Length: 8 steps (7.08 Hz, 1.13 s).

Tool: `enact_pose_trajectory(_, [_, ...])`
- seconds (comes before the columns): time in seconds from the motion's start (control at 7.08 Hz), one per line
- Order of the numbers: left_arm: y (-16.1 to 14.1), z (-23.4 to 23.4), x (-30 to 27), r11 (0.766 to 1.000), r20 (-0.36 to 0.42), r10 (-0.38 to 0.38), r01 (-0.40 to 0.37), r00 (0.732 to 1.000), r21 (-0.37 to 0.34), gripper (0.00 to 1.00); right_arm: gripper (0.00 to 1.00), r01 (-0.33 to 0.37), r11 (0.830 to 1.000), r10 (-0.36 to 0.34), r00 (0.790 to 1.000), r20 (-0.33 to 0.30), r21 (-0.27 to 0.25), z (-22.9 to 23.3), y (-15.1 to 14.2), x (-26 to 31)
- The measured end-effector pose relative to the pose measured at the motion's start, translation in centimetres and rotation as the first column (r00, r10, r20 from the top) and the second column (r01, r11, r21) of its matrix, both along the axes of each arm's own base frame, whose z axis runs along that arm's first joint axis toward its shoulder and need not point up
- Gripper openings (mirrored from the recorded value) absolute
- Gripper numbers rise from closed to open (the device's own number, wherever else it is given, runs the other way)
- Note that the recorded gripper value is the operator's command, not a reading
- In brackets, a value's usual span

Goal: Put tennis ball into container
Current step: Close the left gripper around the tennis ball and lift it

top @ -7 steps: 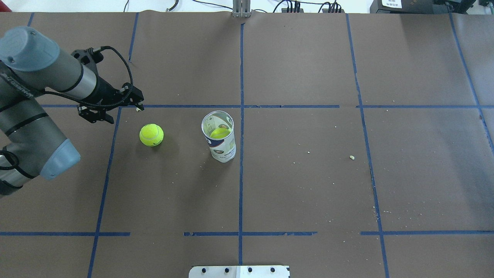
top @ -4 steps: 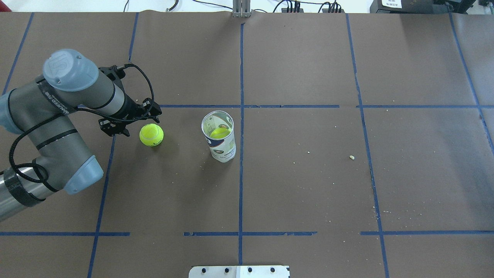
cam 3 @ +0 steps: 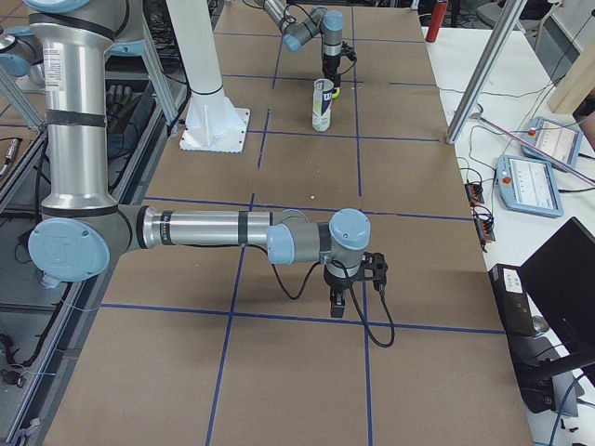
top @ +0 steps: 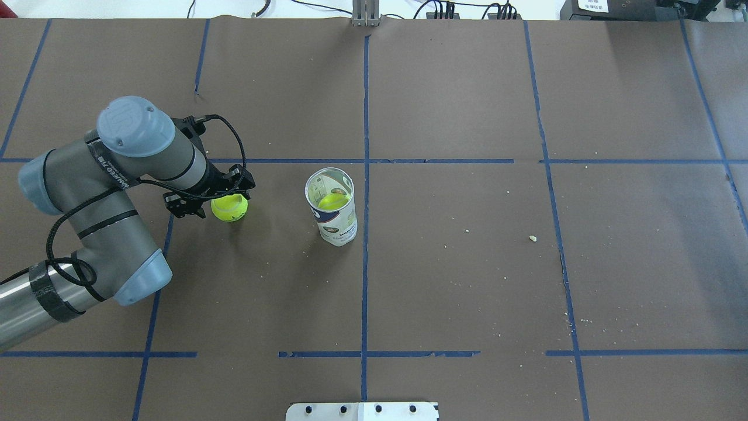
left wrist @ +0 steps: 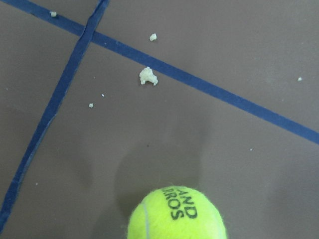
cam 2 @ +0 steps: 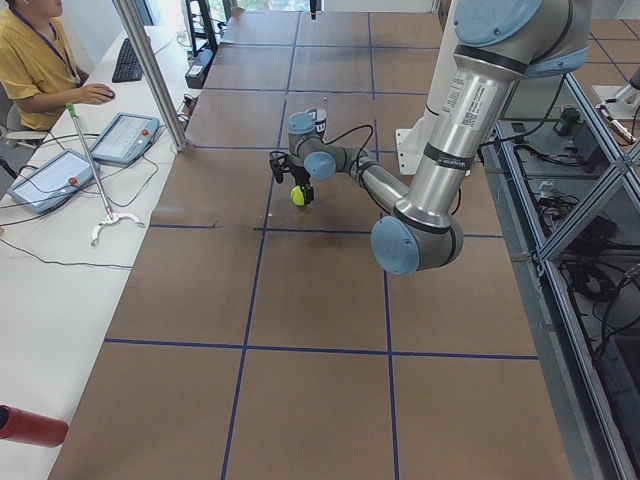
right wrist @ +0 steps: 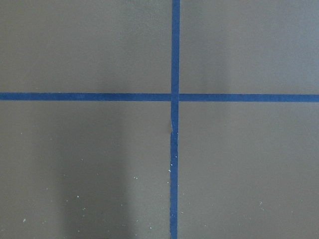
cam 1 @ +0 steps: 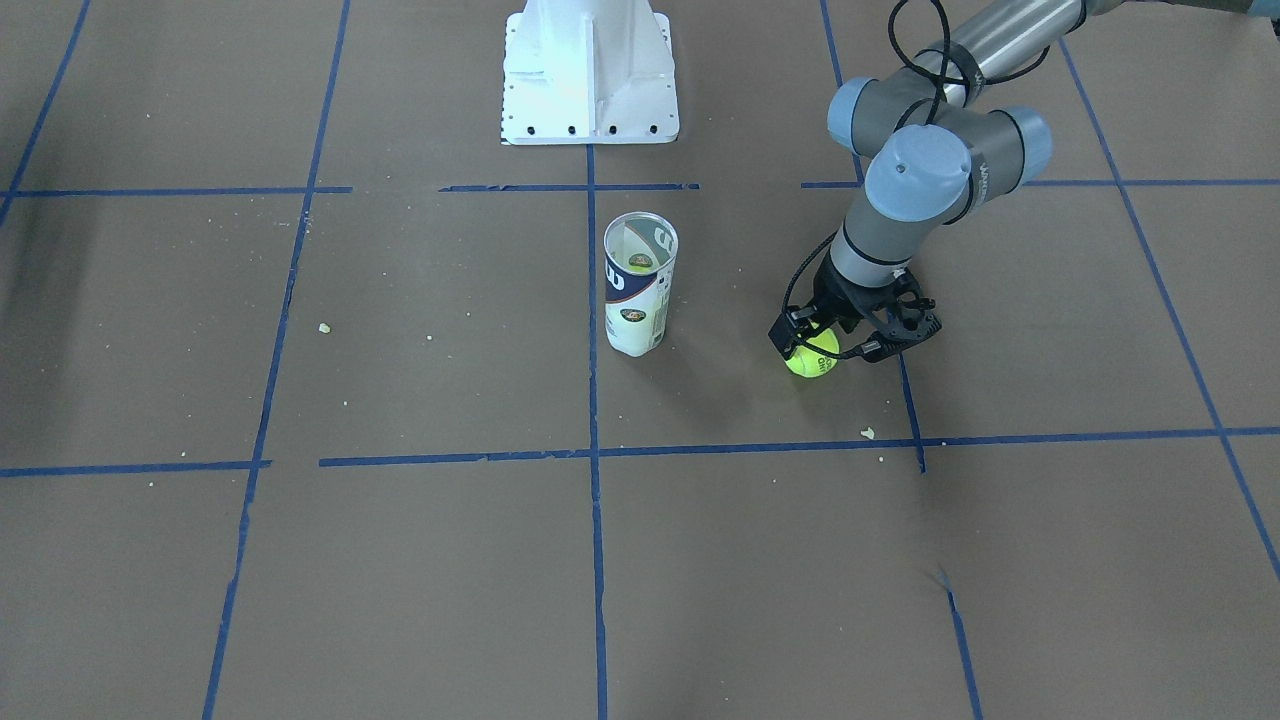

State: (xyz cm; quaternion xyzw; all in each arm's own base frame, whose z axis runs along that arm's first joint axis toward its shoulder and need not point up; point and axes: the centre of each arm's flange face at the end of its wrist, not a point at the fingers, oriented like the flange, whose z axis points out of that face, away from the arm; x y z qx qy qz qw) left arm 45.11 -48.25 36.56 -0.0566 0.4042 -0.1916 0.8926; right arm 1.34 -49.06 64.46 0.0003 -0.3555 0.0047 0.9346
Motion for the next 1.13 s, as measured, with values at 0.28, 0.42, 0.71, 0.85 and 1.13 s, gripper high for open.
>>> enact_pose_trajectory(0.28, [0.2, 0.4, 0.9, 1.000, 0.009, 0.009, -0.009, 1.000, 0.001, 1.00, 1.00, 0.000, 1.000, 0.000, 1.000, 0.000, 0.000, 0.0, 0.0, 0.0])
enact_pose_trajectory(0.42, [0.0, 0.5, 1.4, 1.000, 0.013, 0.012, -0.012, 1.000, 0.000, 1.00, 1.00, 0.000, 1.000, 0.000, 1.000, 0.000, 0.000, 0.0, 0.0, 0.0])
enact_pose_trajectory(0.71, [-0.4, 0.4, 1.9, 1.000, 0.022, 0.009, -0.009, 1.000, 0.013, 1.00, 1.00, 0.000, 1.000, 0.000, 1.000, 0.000, 0.000, 0.0, 0.0, 0.0])
enact_pose_trajectory(0.85, [-0.7, 0.2, 1.9, 0.999, 0.032, -0.006, 0.004, 0.999, 0.036, 0.93, 1.00, 0.000, 1.000, 0.000, 1.000, 0.000, 0.000, 0.0, 0.0, 0.0])
enact_pose_trajectory(1.13, [-1.0, 0.0, 1.9, 0.998, 0.042, -0.020, 0.018, 0.999, 0.059, 0.27, 1.00, 0.000, 1.000, 0.000, 1.000, 0.000, 0.000, 0.0, 0.0, 0.0])
